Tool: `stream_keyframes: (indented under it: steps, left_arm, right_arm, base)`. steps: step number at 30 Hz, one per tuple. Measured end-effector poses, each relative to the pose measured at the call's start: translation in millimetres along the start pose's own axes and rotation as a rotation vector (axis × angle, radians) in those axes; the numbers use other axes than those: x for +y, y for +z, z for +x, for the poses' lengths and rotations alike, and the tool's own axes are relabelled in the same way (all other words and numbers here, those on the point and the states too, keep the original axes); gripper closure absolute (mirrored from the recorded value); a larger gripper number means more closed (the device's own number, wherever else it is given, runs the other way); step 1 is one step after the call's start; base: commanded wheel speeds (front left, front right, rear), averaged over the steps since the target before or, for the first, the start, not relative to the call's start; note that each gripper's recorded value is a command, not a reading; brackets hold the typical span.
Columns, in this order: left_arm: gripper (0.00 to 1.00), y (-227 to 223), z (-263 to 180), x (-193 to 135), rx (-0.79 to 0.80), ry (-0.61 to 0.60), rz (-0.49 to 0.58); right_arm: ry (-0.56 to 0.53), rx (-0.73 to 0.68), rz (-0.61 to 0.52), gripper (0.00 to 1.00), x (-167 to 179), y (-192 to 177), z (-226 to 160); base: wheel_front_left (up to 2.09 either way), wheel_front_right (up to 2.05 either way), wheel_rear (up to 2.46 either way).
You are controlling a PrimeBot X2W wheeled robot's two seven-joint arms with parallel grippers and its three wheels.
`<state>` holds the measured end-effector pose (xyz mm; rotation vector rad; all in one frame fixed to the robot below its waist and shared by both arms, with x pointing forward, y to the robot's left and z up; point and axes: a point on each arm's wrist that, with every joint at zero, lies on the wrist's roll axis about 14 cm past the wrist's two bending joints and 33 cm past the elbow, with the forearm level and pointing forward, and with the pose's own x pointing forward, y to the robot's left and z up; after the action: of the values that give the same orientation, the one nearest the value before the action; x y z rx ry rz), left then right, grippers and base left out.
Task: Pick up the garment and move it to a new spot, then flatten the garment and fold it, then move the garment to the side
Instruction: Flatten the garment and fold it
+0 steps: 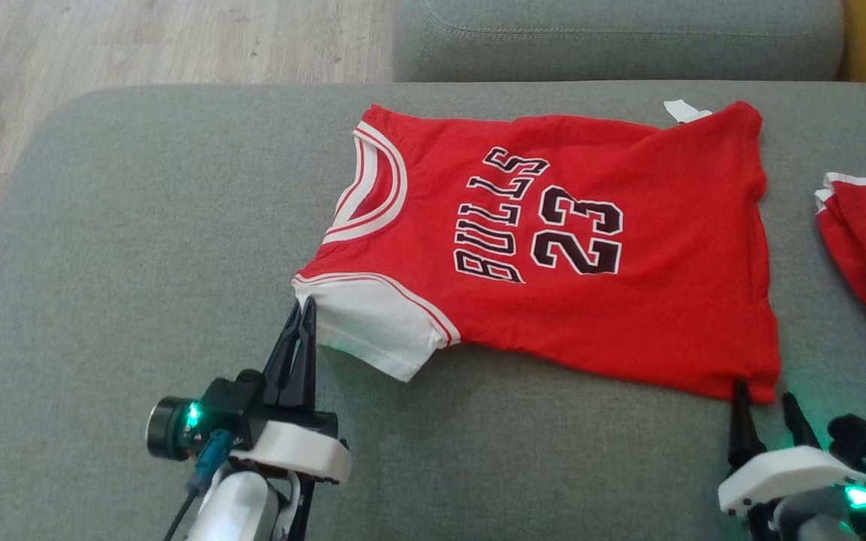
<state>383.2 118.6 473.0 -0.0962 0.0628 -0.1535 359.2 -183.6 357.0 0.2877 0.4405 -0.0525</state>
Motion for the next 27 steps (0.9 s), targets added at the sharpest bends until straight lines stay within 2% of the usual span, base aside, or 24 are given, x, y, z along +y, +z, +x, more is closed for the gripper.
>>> stream_keyframes:
  steps: [2, 3, 5, 11, 17, 23, 27]
  left_arm:
    - [1.00, -0.2, 0.7, -1.8, 0.001, -0.010, 0.001]
    - [1.00, -0.2, 1.0, -2.5, 0.001, -0.013, 0.001]
    - [1.00, -1.1, 1.3, -3.1, 0.004, -0.016, 0.002]
    - [1.00, 1.0, 0.3, -0.5, 0.000, -0.017, 0.015]
    - [1.00, 39.1, 3.4, 4.7, -0.116, -0.007, 0.007]
    - [1.00, 145.9, 17.6, 6.4, -0.395, -0.029, -0.079]
    - [1.00, 226.1, 13.8, -0.1, -0.583, -0.080, -0.084]
  right_arm:
    - [0.008, 0.001, 0.000, 0.00, 3.4, 0.2, 3.1]
    - [0.012, -0.001, 0.000, 0.19, 5.2, 0.6, 4.3]
    - [0.022, -0.003, -0.004, 1.00, 8.6, 1.1, 6.0]
    - [0.051, -0.057, -0.006, 1.00, 17.9, 15.3, 5.4]
    - [0.133, -0.282, -0.029, 1.00, 43.9, 84.4, -2.5]
    - [0.207, -0.546, -0.107, 1.00, 71.2, 177.6, -28.6]
    - [0.255, -0.708, -0.175, 1.00, 88.3, 244.3, -55.4]
  base:
    - [0.00, 0.00, 0.00]
    - [0.00, 0.00, 0.00]
    - [0.00, 0.00, 0.00]
    - [0.00, 0.00, 0.00]
    - [0.00, 0.00, 0.00]
    - [0.00, 0.00, 0.00]
    - [0.00, 0.00, 0.00]
